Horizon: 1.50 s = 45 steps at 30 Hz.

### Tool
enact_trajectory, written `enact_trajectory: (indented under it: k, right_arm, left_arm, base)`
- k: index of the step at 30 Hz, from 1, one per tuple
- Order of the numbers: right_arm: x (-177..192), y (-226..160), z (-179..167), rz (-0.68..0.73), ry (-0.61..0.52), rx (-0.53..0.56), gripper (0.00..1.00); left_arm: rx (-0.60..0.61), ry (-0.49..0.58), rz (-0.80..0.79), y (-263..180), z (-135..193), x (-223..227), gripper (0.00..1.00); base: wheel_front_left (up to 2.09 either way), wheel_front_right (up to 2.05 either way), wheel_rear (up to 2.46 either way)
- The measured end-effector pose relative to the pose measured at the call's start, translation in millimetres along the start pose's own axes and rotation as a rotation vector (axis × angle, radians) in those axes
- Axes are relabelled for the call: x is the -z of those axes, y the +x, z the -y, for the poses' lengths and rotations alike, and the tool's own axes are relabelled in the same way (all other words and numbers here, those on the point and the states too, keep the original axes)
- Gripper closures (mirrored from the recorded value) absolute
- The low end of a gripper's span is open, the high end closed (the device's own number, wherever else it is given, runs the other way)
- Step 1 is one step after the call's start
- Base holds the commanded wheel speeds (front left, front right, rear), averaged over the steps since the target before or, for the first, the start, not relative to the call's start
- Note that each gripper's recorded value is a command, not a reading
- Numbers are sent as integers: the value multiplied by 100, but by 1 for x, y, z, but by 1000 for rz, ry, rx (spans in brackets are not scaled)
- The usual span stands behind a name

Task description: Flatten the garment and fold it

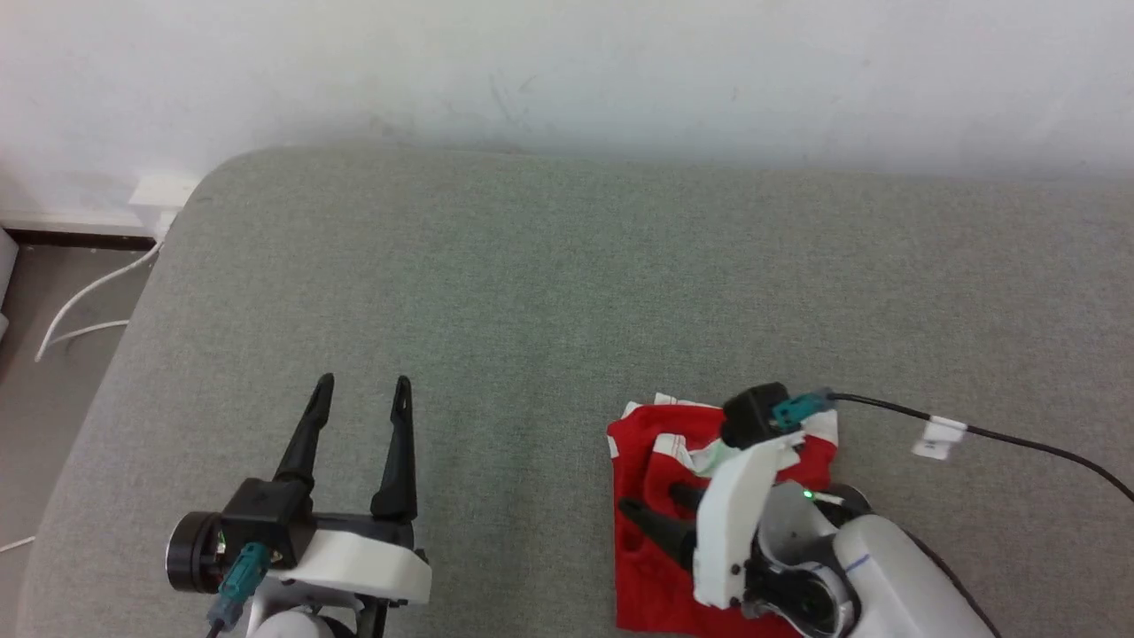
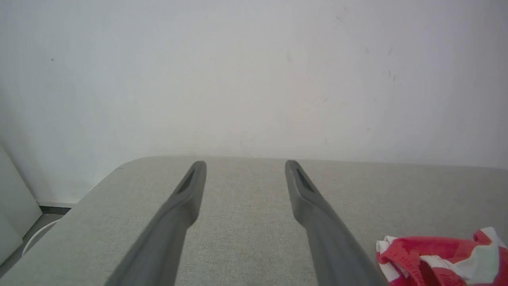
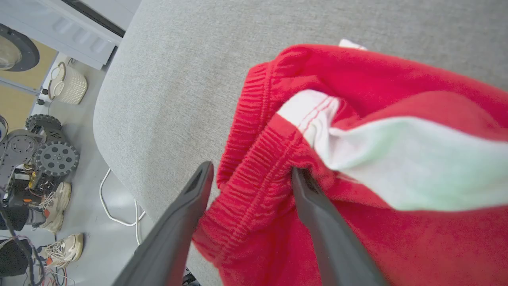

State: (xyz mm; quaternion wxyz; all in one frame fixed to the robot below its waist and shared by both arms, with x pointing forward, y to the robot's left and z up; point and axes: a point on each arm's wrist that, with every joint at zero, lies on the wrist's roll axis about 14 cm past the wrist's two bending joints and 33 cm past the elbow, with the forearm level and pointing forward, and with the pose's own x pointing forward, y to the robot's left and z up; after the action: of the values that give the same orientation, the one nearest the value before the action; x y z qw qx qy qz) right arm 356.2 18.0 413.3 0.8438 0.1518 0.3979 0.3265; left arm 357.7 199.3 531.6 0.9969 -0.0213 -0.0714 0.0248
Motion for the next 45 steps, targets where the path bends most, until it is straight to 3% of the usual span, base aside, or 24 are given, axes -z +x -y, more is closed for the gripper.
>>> enact_trajectory:
  k: [10, 15, 18, 26, 33, 38, 45]
  right_arm:
    - [-25, -13, -16, 64, -401, 19, 0]
    - [-50, -40, -24, 200, -504, 16, 0]
    - [-67, -64, -16, 319, -509, 51, 0]
    - [-115, -149, 28, 753, -394, 269, 0]
    - [-114, -217, 65, 946, -331, 481, 0]
    - [-93, -248, 110, 928, -207, 646, 0]
    - [-23, -235, 180, 708, 293, 643, 0]
  left_arm:
    - [14, -10, 15, 3, 6, -4, 0]
    - [20, -12, 29, 4, 9, -8, 0]
    - [26, -14, 31, 4, 12, -9, 0]
    - [19, -27, 33, 7, 13, -9, 0]
    - [19, -23, 9, 7, 11, -2, 0]
    - [-13, -25, -14, 5, 1, 5, 0]
    - [-60, -30, -30, -1, -14, 9, 0]
  base:
    - [0, 0, 0]
    - [0, 0, 0]
    - [0, 0, 0]
    - [0, 0, 0]
    - [0, 0, 0]
    - [0, 0, 0]
    - [0, 0, 0]
